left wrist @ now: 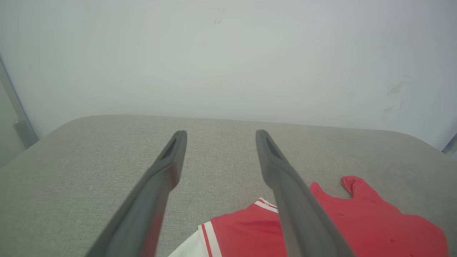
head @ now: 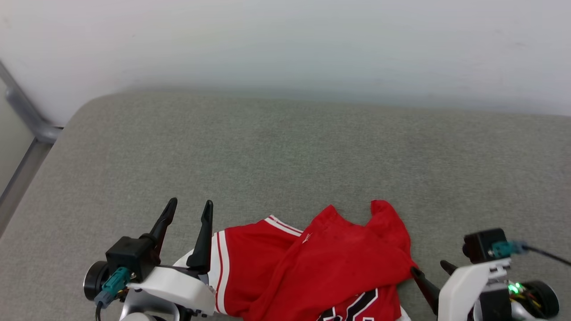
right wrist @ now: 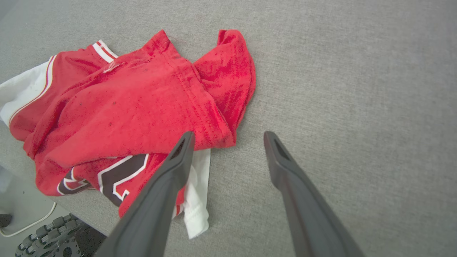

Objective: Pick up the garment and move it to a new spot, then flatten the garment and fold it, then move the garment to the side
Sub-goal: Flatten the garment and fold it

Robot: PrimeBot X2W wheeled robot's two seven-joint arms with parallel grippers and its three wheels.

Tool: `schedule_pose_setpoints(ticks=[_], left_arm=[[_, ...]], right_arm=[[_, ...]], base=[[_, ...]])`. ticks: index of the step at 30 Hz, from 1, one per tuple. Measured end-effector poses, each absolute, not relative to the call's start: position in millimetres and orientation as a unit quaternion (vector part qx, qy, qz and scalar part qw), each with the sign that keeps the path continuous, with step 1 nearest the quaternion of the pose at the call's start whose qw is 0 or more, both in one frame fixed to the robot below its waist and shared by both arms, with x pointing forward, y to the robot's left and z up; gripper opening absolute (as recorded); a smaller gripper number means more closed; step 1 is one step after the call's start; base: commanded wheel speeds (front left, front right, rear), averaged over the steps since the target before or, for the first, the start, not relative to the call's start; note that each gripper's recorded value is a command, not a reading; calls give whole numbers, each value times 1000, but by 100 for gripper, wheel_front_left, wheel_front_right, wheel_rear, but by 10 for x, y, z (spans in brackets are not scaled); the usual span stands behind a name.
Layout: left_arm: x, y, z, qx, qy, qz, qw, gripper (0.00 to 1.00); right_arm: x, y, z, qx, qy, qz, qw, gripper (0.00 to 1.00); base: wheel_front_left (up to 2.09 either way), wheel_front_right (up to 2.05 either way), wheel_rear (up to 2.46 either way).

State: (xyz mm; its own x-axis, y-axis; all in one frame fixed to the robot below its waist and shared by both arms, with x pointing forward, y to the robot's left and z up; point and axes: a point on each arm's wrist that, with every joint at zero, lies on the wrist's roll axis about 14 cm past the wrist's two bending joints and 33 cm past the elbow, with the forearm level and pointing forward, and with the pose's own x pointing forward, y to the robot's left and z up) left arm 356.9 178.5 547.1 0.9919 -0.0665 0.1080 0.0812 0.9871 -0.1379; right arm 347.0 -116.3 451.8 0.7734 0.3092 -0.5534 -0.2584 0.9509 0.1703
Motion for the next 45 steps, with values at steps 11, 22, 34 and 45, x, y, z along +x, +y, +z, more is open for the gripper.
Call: schedule_pose_setpoints(ticks=[11,22,34,45], left_arm=[[3590,1948,5389,-70,-43,-8,997,100],[3572,2055,5289,-72,-34,12,997,100],[3590,2088,5289,-78,-38,20,996,100],[3698,2145,5162,-86,-25,35,995,100]], right_arm=[[3632,-874,4142,-50,441,247,861,100],[3948,-649,4391,-45,419,293,858,0],[4740,-364,5048,-74,278,301,909,0],[5009,-329,4297,-30,325,270,906,0]], base=[[0,0,0],[0,0,0],[0,0,0],[0,0,0]])
